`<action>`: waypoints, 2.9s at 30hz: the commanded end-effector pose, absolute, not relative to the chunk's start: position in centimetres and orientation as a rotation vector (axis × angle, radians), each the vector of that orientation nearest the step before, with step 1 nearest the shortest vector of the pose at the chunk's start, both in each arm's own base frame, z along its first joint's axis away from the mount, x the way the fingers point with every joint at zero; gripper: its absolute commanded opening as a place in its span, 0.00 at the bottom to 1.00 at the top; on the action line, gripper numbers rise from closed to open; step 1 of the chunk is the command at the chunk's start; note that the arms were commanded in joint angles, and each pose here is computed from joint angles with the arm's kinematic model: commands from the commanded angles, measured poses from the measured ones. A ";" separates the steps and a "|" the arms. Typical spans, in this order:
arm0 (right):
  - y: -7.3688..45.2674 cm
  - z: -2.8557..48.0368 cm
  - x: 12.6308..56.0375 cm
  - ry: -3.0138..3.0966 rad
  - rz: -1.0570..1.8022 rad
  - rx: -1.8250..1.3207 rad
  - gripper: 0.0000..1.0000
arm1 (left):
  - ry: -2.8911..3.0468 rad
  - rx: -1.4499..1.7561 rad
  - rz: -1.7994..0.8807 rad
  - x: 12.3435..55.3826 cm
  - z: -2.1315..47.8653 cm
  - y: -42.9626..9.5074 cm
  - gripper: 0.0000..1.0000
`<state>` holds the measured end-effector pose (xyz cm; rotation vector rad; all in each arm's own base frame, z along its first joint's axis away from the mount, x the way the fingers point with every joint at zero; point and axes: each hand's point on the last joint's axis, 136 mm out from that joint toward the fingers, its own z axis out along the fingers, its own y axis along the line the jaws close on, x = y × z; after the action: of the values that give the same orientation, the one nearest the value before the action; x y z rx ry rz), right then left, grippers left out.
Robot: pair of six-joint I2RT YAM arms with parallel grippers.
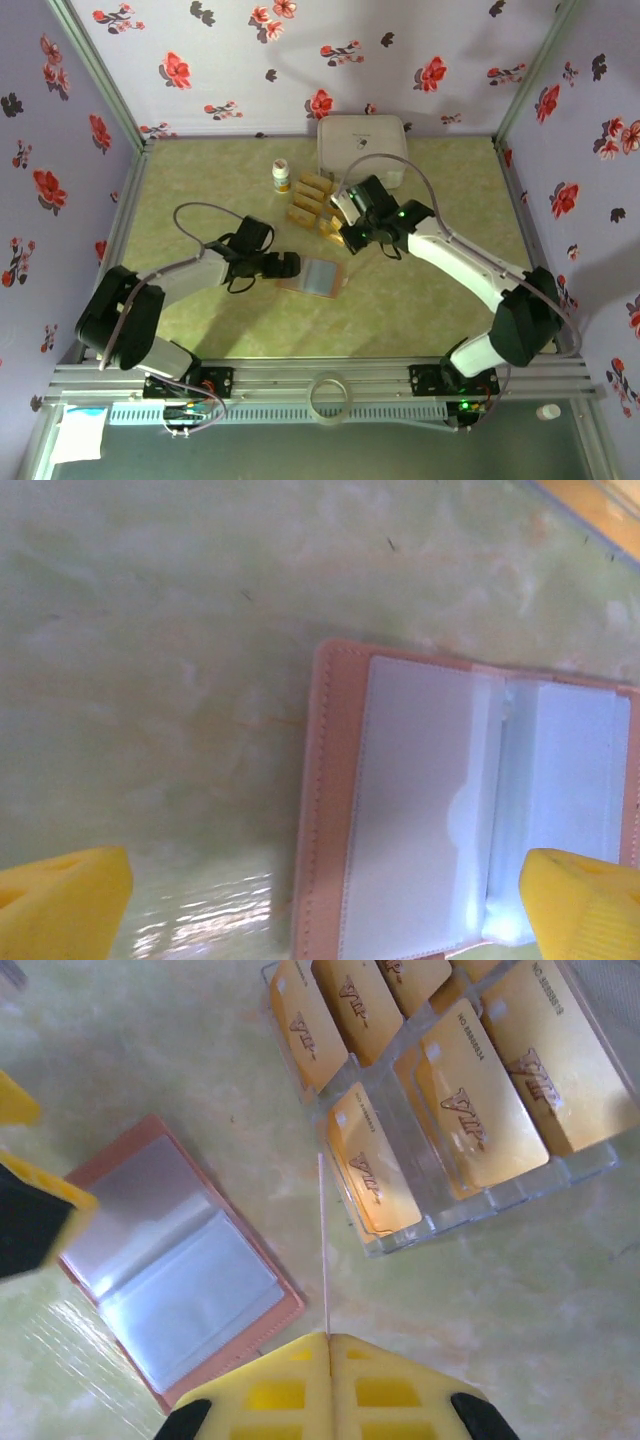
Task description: Put the credit cards into the card holder
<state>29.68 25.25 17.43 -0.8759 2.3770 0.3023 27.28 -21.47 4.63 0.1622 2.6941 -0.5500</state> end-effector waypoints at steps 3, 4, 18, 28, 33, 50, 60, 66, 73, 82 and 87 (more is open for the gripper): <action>25.7 18.8 29.0 2.347 0.503 -0.604 0.00 | 2.673 0.157 -0.621 27.2 4.5 -23.3 1.00; 25.6 18.7 28.9 2.346 0.520 -0.584 0.00 | 2.674 0.158 -0.626 27.1 4.5 -23.4 1.00; 23.7 16.4 26.7 2.401 0.550 -0.473 0.00 | 2.676 0.189 -0.667 25.0 4.1 -26.1 1.00; 23.4 17.3 25.6 2.404 0.657 -0.336 0.00 | 2.625 0.132 -0.562 23.6 5.2 -25.1 1.00; 23.8 17.9 25.1 2.393 0.760 -0.254 0.00 | 2.559 0.111 -0.364 25.4 7.7 -21.5 1.00; 23.0 20.4 24.9 2.208 0.989 0.049 0.00 | 2.534 0.083 -0.163 28.2 12.5 -16.5 1.00; 24.4 17.3 25.9 2.180 1.089 0.115 0.00 | 2.532 0.221 -0.311 28.4 10.5 -19.4 0.90; 26.6 14.7 26.1 2.190 1.209 0.101 0.00 | 2.567 0.240 -0.322 28.4 8.1 -20.4 0.75; 27.7 12.9 25.4 2.145 1.303 0.044 0.00 | 2.588 0.284 -0.316 28.1 6.6 -21.4 0.53; 27.9 11.9 25.0 2.158 1.289 0.024 0.00 | 2.618 0.322 -0.273 28.3 5.3 -22.4 0.61; 28.0 11.6 24.9 2.159 1.299 0.018 0.00 | 2.616 0.333 -0.230 28.5 5.1 -22.4 0.73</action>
<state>25.33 27.60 11.72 0.0428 2.1674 1.2687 27.53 -21.92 4.21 0.3215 2.6514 -0.2557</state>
